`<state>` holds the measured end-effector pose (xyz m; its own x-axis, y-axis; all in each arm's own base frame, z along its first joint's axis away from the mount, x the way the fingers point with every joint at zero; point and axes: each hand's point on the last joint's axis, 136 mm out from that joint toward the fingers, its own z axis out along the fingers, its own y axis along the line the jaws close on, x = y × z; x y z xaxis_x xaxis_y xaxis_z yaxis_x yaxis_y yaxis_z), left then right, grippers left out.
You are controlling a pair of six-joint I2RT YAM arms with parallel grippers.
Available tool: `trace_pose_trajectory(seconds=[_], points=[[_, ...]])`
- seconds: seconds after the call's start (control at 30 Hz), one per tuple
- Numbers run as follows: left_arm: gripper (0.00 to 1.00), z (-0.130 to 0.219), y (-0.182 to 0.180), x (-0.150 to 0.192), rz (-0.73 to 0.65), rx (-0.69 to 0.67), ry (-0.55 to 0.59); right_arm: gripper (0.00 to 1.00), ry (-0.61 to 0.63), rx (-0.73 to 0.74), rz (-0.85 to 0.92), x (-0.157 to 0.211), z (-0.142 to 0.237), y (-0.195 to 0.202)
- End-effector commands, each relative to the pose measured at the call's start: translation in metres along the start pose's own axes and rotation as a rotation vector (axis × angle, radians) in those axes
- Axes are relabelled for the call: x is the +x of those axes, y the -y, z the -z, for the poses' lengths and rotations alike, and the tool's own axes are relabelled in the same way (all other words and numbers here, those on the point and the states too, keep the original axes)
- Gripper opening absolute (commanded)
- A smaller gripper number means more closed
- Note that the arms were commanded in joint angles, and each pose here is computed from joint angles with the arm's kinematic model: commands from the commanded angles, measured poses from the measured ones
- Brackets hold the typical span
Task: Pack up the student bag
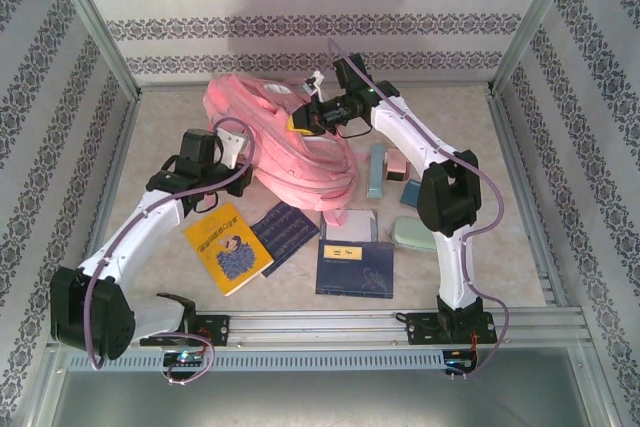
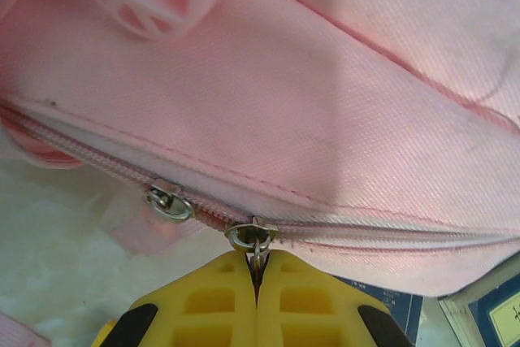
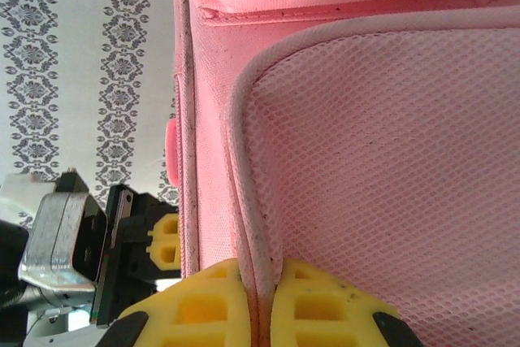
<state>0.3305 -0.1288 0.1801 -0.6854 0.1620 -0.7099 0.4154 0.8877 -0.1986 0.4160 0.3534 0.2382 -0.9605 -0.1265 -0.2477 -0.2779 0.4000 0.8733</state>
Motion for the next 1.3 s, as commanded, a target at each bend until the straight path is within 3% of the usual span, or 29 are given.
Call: trace_pose_trajectory(seconds=[0.0,0.5,1.27], points=[[0.00,0.006,0.014,0.023,-0.025,0.029,-0.058,0.00,0.116,0.011,0.119,-0.023,0.018,-0.038],[0.00,-0.003,0.052,0.042,-0.086,0.120,-0.105,0.00,0.181,0.131,0.049,-0.024,-0.015,-0.031],[0.01,-0.015,0.113,0.072,-0.084,0.233,-0.152,0.00,0.343,0.290,-0.285,-0.018,-0.065,-0.021]])
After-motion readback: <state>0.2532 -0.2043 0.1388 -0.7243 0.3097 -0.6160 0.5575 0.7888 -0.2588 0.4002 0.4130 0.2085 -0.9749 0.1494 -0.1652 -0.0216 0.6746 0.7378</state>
